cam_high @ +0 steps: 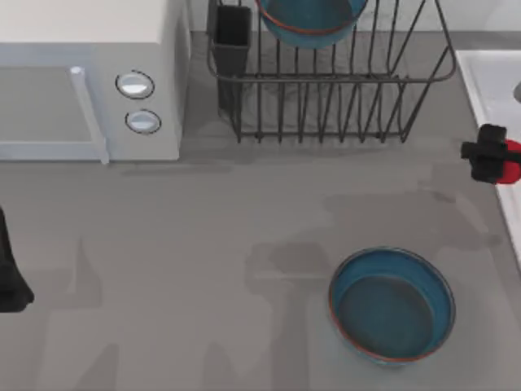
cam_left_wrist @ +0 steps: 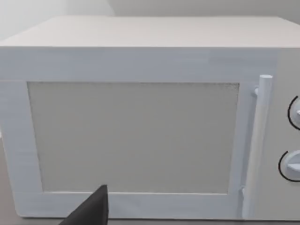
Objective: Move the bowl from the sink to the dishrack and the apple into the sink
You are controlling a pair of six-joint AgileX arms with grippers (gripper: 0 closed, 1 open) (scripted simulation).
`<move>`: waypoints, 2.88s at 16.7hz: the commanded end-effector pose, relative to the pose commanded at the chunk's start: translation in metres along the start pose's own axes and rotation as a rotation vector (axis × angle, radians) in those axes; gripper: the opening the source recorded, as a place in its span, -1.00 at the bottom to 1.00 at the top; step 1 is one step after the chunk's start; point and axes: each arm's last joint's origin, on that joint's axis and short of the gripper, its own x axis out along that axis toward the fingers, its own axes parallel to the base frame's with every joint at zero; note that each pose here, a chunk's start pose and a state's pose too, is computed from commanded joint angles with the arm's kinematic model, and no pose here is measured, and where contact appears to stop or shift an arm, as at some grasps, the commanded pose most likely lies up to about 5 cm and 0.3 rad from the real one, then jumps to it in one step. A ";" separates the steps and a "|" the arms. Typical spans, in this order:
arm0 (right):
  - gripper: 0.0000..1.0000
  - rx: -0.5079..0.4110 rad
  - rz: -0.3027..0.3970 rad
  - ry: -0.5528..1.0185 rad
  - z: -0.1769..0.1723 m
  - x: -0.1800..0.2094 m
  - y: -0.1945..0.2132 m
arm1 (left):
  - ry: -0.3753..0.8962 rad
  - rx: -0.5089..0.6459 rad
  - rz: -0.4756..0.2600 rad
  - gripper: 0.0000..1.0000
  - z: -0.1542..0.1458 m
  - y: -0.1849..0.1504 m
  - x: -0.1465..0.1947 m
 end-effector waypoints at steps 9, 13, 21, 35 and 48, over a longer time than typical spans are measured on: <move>-1.00 -0.103 -0.034 -0.626 0.013 -0.061 -0.123 | 0.000 0.000 0.000 1.00 0.000 0.000 0.000; -1.00 -0.213 -0.076 -0.823 0.023 -0.099 -0.142 | 0.000 0.000 0.000 1.00 0.000 0.000 0.000; -1.00 -0.252 -0.087 -0.878 0.026 -0.110 -0.145 | 0.000 0.000 0.000 1.00 0.000 0.000 0.000; -1.00 -0.259 -0.089 -0.888 -0.055 -0.005 -0.183 | 0.000 0.000 0.000 1.00 0.000 0.000 0.000; -0.10 -0.256 -0.090 -0.883 -0.065 0.001 -0.184 | 0.000 0.000 0.000 1.00 0.000 0.000 0.000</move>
